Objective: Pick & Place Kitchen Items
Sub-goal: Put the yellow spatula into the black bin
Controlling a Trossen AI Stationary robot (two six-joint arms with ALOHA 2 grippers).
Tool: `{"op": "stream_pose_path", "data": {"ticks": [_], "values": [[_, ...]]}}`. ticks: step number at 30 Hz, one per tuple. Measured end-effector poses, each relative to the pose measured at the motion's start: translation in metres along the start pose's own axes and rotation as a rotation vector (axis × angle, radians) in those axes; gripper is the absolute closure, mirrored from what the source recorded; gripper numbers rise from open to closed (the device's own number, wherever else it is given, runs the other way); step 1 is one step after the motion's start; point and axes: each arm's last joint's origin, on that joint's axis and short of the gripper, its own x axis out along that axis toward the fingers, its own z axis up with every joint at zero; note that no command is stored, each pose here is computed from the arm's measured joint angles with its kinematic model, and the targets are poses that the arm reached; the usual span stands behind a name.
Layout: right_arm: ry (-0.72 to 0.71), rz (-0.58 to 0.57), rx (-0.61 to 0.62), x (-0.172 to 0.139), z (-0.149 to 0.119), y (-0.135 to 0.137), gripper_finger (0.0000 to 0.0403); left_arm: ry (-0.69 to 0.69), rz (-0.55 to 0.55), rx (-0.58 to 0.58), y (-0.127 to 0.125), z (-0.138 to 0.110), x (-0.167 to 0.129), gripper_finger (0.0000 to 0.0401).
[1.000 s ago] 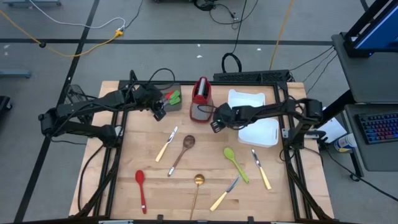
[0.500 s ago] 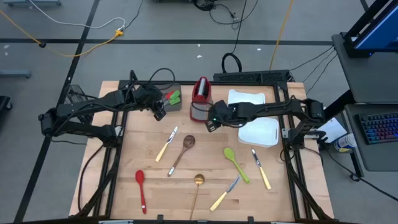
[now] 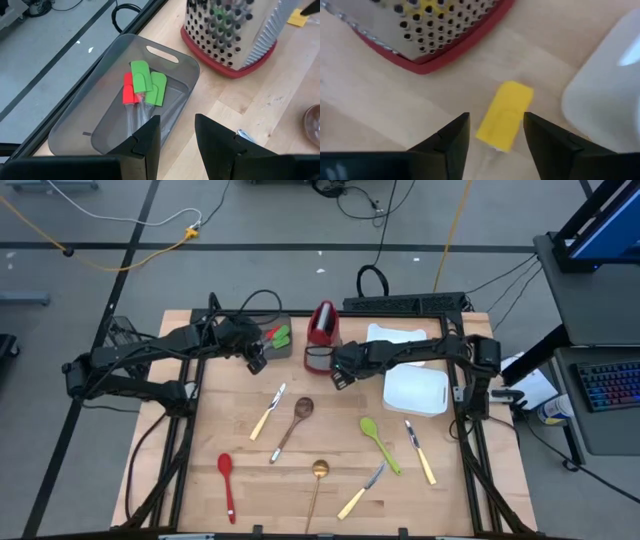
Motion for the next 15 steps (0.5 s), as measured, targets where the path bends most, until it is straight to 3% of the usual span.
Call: {"op": "stream_pose_path", "data": {"ticks": [7,15], "values": [[-0.005,-0.001,0.007,0.009,0.0,0.004,0.0174,0.0,-0.001,0.006,0.0,0.0,0.0,0.0274],[0.013,-0.022,0.041,0.018,-0.008,0.002,0.0173,0.0,-0.002,0.007,0.0,0.0,0.0,0.0274]]}}
